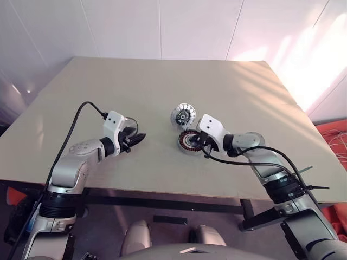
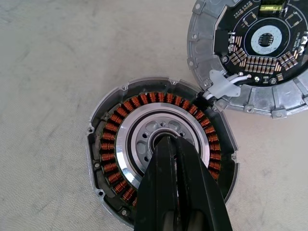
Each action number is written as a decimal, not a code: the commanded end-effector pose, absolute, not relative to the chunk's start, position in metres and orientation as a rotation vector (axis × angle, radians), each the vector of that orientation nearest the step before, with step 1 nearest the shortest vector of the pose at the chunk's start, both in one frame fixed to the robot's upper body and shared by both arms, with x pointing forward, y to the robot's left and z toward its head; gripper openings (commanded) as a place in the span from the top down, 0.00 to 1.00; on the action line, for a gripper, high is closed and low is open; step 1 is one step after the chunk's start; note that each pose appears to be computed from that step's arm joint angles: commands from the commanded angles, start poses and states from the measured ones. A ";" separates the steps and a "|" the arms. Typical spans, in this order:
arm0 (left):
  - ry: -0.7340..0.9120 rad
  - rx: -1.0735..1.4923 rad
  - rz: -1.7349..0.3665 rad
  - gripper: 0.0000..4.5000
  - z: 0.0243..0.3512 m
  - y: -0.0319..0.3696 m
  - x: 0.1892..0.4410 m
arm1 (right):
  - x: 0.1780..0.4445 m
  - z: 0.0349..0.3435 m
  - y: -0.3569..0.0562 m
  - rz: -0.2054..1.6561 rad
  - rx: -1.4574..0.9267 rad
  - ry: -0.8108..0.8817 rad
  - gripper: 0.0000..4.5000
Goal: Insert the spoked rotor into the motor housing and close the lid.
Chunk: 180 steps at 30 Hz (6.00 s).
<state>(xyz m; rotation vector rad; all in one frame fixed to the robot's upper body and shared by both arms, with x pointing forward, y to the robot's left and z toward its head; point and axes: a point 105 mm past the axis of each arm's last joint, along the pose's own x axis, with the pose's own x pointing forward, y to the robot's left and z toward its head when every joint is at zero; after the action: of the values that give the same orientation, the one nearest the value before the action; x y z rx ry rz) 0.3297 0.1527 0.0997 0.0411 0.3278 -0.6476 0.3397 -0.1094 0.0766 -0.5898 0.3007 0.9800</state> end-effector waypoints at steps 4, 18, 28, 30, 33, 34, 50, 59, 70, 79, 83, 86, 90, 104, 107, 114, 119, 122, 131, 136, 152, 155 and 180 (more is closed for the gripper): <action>0.273 0.074 -0.642 0.40 0.115 0.155 0.334 | 0.341 0.075 -0.108 0.975 -0.594 0.289 0.97; 0.274 0.070 -0.651 0.40 0.114 0.155 0.333 | 0.348 0.118 -0.099 0.975 -0.589 0.153 0.97; 0.275 0.073 -0.653 0.40 0.113 0.155 0.332 | 0.344 0.091 -0.105 0.971 -0.560 0.243 0.97; 0.275 0.074 -0.653 0.40 0.114 0.155 0.332 | 0.343 0.083 -0.107 0.971 -0.553 0.268 0.97; 0.275 0.076 -0.653 0.40 0.114 0.155 0.332 | 0.341 0.061 -0.112 0.957 -0.539 0.331 0.97; 0.275 0.076 -0.653 0.40 0.114 0.155 0.332 | 0.341 0.060 -0.112 0.957 -0.535 0.332 0.97; 0.278 0.073 -0.661 0.40 0.113 0.152 0.332 | 0.357 0.115 -0.102 0.940 -0.548 0.148 0.97; 0.277 0.078 -0.656 0.40 0.114 0.153 0.332 | 0.353 0.071 -0.104 0.943 -0.476 0.280 0.97; 0.278 0.081 -0.654 0.40 0.115 0.154 0.332 | 0.358 0.080 -0.109 0.924 -0.482 0.237 0.97; 0.275 0.080 -0.658 0.40 0.115 0.154 0.332 | 0.358 0.121 -0.112 0.915 -0.517 0.132 0.97; 0.273 0.080 -0.658 0.40 0.115 0.154 0.332 | 0.353 0.108 -0.112 0.925 -0.511 0.173 0.97; 0.274 0.081 -0.658 0.40 0.115 0.154 0.332 | 0.347 0.091 -0.111 0.941 -0.490 0.224 0.97; 0.276 0.083 -0.656 0.40 0.115 0.154 0.332 | 0.342 0.067 -0.110 0.943 -0.483 0.292 0.97; 0.279 0.082 -0.652 0.40 0.114 0.155 0.333 | 0.356 0.118 -0.104 0.922 -0.510 0.132 0.97; 0.278 0.082 -0.652 0.40 0.114 0.155 0.333 | 0.355 0.122 -0.101 0.931 -0.510 0.122 0.97; 0.277 0.084 -0.649 0.40 0.114 0.155 0.333 | 0.346 0.086 -0.100 0.958 -0.484 0.228 0.97; 0.277 0.085 -0.647 0.40 0.115 0.155 0.332 | 0.342 0.059 -0.104 0.948 -0.477 0.307 0.97; 0.278 0.085 -0.647 0.40 0.115 0.155 0.333 | 0.348 0.069 -0.105 0.930 -0.475 0.278 0.97; 0.283 0.084 -0.651 0.40 0.113 0.155 0.332 | 0.354 0.111 -0.102 0.933 -0.495 0.146 0.97; 0.280 0.081 -0.653 0.40 0.112 0.155 0.331 | 0.353 0.124 -0.101 0.936 -0.508 0.100 0.97; 0.284 0.085 -0.647 0.40 0.112 0.157 0.331 | 0.337 0.063 -0.095 0.995 -0.451 0.292 0.97; 0.284 0.084 -0.643 0.40 0.112 0.157 0.331 | 0.337 0.059 -0.098 0.979 -0.435 0.306 0.97; 0.295 -0.146 -0.486 0.36 0.111 0.204 0.307 | 0.357 0.130 -0.117 0.909 -0.491 0.105 0.98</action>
<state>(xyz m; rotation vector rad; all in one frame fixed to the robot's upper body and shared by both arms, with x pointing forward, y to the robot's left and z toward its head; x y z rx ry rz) 0.3071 0.1965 0.0913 -0.1345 0.3679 -0.5100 0.3545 -0.1169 0.1189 -0.4804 0.1475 0.9166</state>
